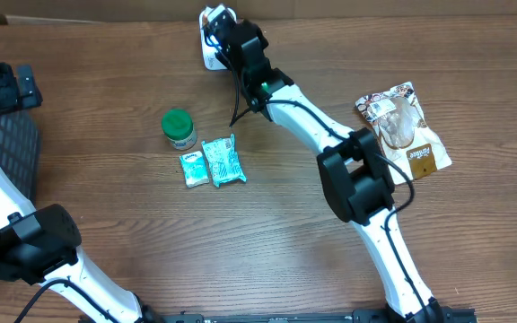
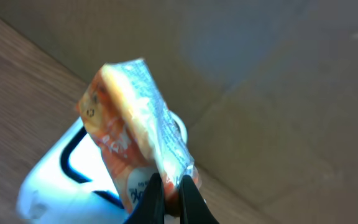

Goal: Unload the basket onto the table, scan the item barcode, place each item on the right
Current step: 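Carry the orange pack right and set it beside the mushroom bag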

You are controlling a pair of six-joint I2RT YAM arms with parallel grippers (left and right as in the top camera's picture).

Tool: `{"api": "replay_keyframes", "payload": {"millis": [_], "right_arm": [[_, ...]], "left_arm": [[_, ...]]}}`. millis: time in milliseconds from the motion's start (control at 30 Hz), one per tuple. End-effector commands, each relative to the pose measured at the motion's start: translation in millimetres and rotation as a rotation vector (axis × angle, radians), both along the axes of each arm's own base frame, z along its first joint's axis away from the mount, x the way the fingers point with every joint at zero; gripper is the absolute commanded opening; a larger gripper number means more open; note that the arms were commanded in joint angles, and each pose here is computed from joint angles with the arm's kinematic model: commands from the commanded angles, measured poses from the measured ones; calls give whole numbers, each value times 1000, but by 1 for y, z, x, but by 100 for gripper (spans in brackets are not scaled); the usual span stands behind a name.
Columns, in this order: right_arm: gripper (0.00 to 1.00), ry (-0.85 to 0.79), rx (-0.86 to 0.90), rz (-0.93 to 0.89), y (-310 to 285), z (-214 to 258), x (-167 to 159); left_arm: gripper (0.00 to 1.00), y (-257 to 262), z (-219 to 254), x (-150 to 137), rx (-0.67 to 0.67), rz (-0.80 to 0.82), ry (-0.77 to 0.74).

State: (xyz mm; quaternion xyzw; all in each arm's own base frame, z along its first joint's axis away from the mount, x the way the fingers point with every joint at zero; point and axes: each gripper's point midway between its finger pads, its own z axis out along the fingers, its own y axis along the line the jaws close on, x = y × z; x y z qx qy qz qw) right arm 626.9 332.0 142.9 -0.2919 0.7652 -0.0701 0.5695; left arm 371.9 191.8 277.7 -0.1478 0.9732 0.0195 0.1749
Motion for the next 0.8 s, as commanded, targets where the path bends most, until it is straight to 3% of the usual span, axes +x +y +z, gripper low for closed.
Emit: {"api": "replay_keyframes", "payload": {"millis": [0,167,333,567,767], "right_arm": [[4,-101,304,-56,-16,162,-31],[4,81,524,-186,-60,214,-83],[4,290,552,-335,-116,215,-139],[4,637,434,-598,-208,150,-193],[4,903,419,-743,-261,74,-218]], "left_arm": [[100,1,16,-3,30,-15,-38],[100,1,16,-3,30,-15,-38],[100,1,16,-3,31,-15,-38],[100,1,16,-3,30,-15,-38],[100,1,16,-3,30,-15,-38]]}}
